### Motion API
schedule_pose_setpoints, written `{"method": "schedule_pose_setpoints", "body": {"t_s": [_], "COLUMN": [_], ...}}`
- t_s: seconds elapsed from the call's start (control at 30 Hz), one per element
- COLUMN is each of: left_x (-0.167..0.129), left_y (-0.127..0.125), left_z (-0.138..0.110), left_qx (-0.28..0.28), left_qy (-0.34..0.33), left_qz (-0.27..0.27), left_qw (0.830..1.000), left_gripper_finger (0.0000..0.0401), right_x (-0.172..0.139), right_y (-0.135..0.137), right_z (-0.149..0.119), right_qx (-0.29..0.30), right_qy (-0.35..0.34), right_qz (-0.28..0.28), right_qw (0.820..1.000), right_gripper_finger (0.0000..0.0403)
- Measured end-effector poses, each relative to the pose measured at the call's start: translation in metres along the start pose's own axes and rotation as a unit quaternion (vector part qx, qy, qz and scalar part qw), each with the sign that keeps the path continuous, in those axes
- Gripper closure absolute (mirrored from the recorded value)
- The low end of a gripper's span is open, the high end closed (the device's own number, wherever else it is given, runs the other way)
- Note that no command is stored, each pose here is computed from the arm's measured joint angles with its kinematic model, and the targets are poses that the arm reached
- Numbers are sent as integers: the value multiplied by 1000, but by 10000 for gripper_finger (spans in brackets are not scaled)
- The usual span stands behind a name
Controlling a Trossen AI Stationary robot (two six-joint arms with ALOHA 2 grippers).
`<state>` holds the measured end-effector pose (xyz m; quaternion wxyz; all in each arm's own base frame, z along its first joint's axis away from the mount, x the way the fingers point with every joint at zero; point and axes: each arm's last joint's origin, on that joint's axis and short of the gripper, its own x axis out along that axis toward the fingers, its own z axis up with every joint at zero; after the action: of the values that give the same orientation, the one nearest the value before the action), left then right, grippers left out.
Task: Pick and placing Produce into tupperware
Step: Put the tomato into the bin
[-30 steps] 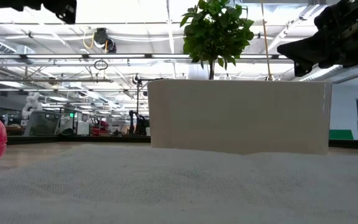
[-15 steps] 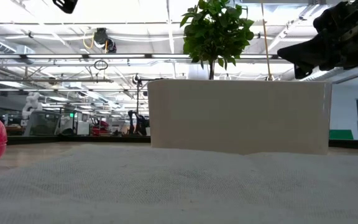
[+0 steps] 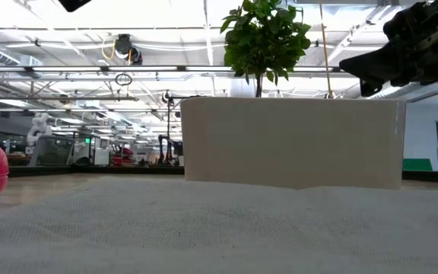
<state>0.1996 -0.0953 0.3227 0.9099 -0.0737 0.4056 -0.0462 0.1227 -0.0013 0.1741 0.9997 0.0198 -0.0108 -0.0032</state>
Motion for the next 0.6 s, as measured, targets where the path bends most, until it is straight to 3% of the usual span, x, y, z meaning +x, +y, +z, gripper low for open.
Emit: {"method": "schedule_pose_setpoints", "body": {"t_s": [0.2, 0.37, 0.6], "left_x": [12, 23, 38], "left_y": [-9, -16, -27], "left_z": [9, 13, 3], "left_qx": [-53, -89, -119], "left_qy": [99, 140, 207], "left_qz": [19, -9, -10], "left_qw": [994, 986, 971], "left_gripper_finger": [390, 397, 399], "right_x": [0, 0, 0], "right_y": [0, 0, 0], "right_z": [-1, -4, -5], "right_qx": [0, 0, -3], "right_qy": [4, 22, 24], "right_qz": [0, -3, -4], "right_qw": [1000, 1000, 1000], "right_gripper_finger": [403, 403, 403]}}
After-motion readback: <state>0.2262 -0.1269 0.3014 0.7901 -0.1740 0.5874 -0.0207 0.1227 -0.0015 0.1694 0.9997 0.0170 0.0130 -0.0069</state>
